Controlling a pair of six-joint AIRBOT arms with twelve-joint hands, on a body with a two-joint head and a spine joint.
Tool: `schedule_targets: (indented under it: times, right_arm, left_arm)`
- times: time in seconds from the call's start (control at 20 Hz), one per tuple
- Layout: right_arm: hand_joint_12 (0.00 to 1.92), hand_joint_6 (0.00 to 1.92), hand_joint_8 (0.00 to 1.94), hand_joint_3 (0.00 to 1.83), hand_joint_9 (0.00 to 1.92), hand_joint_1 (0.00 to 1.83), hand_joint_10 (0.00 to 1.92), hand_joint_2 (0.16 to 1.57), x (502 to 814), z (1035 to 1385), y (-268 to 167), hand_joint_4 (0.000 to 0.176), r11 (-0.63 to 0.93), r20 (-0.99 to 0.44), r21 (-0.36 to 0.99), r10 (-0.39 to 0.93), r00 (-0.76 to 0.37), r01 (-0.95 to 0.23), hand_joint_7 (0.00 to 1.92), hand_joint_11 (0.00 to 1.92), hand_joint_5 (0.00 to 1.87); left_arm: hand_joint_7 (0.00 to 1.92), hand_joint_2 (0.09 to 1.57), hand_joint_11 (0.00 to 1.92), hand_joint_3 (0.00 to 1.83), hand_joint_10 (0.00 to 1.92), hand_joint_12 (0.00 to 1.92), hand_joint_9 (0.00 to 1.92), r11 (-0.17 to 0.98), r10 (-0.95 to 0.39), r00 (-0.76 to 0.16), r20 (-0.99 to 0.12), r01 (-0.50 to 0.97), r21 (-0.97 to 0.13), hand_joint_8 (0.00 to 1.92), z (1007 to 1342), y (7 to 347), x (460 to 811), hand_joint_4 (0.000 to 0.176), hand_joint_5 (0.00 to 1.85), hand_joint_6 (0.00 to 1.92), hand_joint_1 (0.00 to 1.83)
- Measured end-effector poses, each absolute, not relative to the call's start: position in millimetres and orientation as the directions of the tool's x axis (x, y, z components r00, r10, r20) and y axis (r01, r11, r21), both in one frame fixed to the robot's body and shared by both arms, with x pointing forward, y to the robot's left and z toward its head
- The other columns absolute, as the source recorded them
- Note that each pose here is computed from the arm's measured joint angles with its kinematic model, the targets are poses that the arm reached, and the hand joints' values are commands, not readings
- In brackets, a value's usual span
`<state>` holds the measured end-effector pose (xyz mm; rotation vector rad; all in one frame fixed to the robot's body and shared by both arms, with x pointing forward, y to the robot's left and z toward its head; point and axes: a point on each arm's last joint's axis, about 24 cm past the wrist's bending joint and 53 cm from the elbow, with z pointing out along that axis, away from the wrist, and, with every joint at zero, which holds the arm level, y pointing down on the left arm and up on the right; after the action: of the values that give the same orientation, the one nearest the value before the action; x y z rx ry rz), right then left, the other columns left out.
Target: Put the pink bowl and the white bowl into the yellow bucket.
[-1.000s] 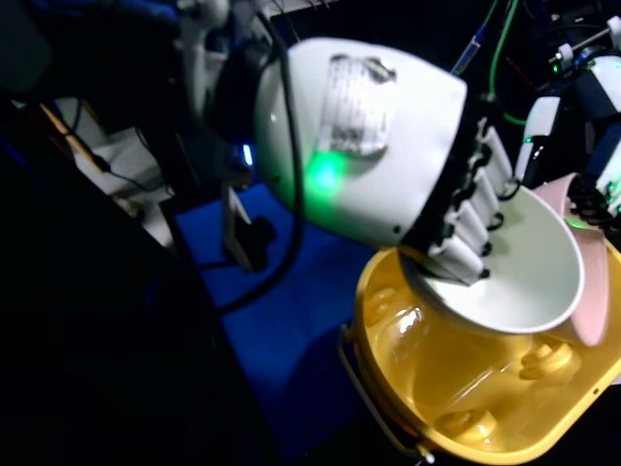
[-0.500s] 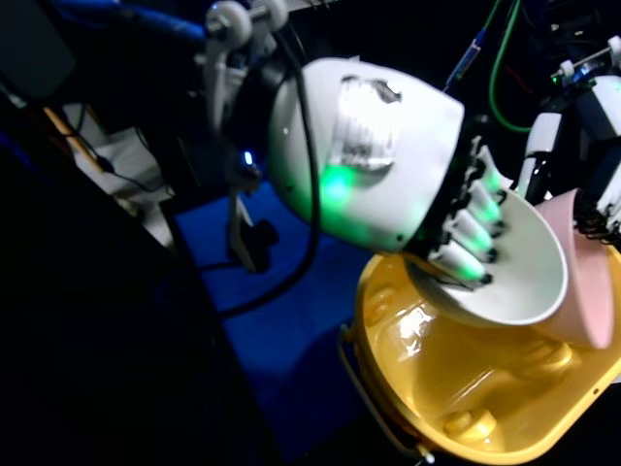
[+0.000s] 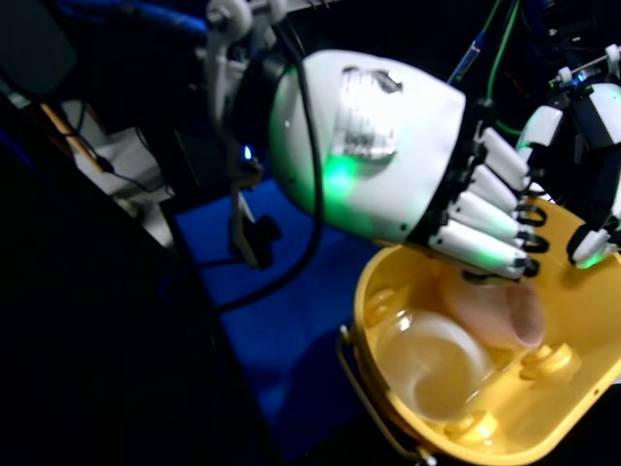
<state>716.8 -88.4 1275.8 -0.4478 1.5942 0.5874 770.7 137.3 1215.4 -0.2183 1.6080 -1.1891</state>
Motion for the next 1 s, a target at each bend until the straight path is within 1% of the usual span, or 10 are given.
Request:
schedule_targets:
  times: [0.1, 0.15, 0.35, 0.45, 0.55, 0.65, 0.7, 0.75, 0.95, 1.0]
  right_arm:
    - [1.37, 0.58, 0.03, 0.0, 0.22, 0.74, 0.47, 1.03, 715, 1276, -88, 0.0, 0.789, -0.993, 0.109, 0.054, -0.108, -0.604, 0.44, 0.0, 0.3]
    - [1.36, 0.57, 0.02, 0.0, 0.19, 0.72, 0.47, 1.03, 714, 1276, -88, 0.0, 0.789, -0.993, 0.109, 0.054, -0.108, -0.605, 0.41, 0.0, 0.27]
    - [1.45, 0.67, 0.01, 0.0, 0.07, 0.7, 0.77, 1.03, 711, 1277, -91, 0.0, 0.789, -0.993, 0.109, 0.055, -0.108, -0.605, 0.41, 0.0, 0.2]
    - [1.69, 0.63, 0.0, 0.0, 0.03, 0.66, 0.89, 1.04, 709, 1277, -92, 0.0, 0.788, -0.993, 0.109, 0.057, -0.106, -0.606, 0.39, 0.0, 0.22]
    - [1.7, 0.67, 0.0, 0.0, 0.02, 0.67, 0.93, 1.03, 706, 1281, -93, 0.0, 0.784, -0.993, 0.11, 0.064, -0.096, -0.611, 0.39, 0.0, 0.22]
    - [1.69, 0.71, 0.0, 0.0, 0.0, 0.68, 0.99, 1.03, 699, 1287, -95, 0.0, 0.779, -0.994, 0.11, 0.075, -0.083, -0.618, 0.39, 0.0, 0.2]
    - [1.69, 0.72, 0.01, 0.0, 0.0, 0.71, 1.05, 1.03, 694, 1296, -98, 0.0, 0.774, -0.994, 0.111, 0.091, -0.065, -0.624, 0.4, 0.0, 0.19]
    - [1.71, 0.73, 0.01, 0.0, 0.0, 0.76, 1.06, 1.03, 690, 1303, -100, 0.0, 0.768, -0.993, 0.111, 0.106, -0.045, -0.631, 0.39, 0.0, 0.17]
    - [1.62, 0.8, 0.02, 0.0, 0.0, 0.83, 0.97, 0.99, 683, 1320, -104, 0.0, 0.757, -0.99, 0.109, 0.139, -0.004, -0.644, 0.39, 0.0, 0.16]
    - [1.56, 0.79, 0.02, 0.0, 0.0, 0.85, 0.9, 0.97, 680, 1322, -106, 0.0, 0.756, -0.99, 0.109, 0.144, 0.001, -0.646, 0.38, 0.0, 0.18]
  left_arm:
    - [0.29, 0.97, 0.0, 0.0, 0.6, 1.52, 0.08, 0.48, -0.664, -0.409, -0.626, 0.408, -0.777, 0.0, 1216, 138, 771, 0.072, 0.32, 0.16, 0.66]
    - [0.19, 0.97, 0.0, 0.0, 0.54, 1.53, 0.02, 0.48, -0.663, -0.409, -0.626, 0.409, -0.776, 0.0, 1216, 138, 771, 0.102, 0.24, 0.09, 0.59]
    - [0.13, 0.97, 0.0, 0.0, 0.46, 1.42, 0.0, 0.476, -0.664, -0.409, -0.626, 0.414, -0.776, 0.0, 1217, 137, 770, 0.12, 0.18, 0.04, 0.63]
    - [0.12, 0.96, 0.0, 0.0, 0.39, 1.25, 0.0, 0.469, -0.665, -0.407, -0.626, 0.424, -0.774, 0.0, 1220, 136, 769, 0.109, 0.21, 0.03, 0.72]
    - [0.15, 0.96, 0.0, 0.0, 0.41, 1.3, 0.02, 0.465, -0.667, -0.403, -0.627, 0.432, -0.773, 0.01, 1223, 137, 768, 0.092, 0.24, 0.04, 0.79]
    - [0.16, 0.97, 0.0, 0.0, 0.48, 1.38, 0.0, 0.458, -0.668, -0.403, -0.626, 0.441, -0.772, 0.01, 1226, 137, 765, 0.092, 0.27, 0.04, 0.81]
    - [0.16, 0.97, 0.0, 0.0, 0.47, 1.36, 0.0, 0.453, -0.667, -0.399, -0.629, 0.453, -0.768, 0.0, 1230, 137, 763, 0.041, 0.28, 0.04, 0.84]
    - [0.22, 0.98, 0.0, 0.0, 0.51, 1.45, 0.05, 0.444, -0.672, -0.397, -0.626, 0.461, -0.769, 0.02, 1236, 137, 760, 0.031, 0.32, 0.05, 0.81]
    - [0.29, 1.02, 0.0, 0.01, 0.59, 1.51, 0.06, 0.422, -0.676, -0.351, -0.648, 0.537, -0.73, 0.01, 1265, 137, 750, 0.019, 0.4, 0.08, 0.8]
    - [0.3, 1.02, 0.0, 0.01, 0.62, 1.49, 0.04, 0.426, -0.67, -0.344, -0.658, 0.547, -0.72, 0.01, 1268, 136, 747, 0.033, 0.4, 0.07, 0.81]
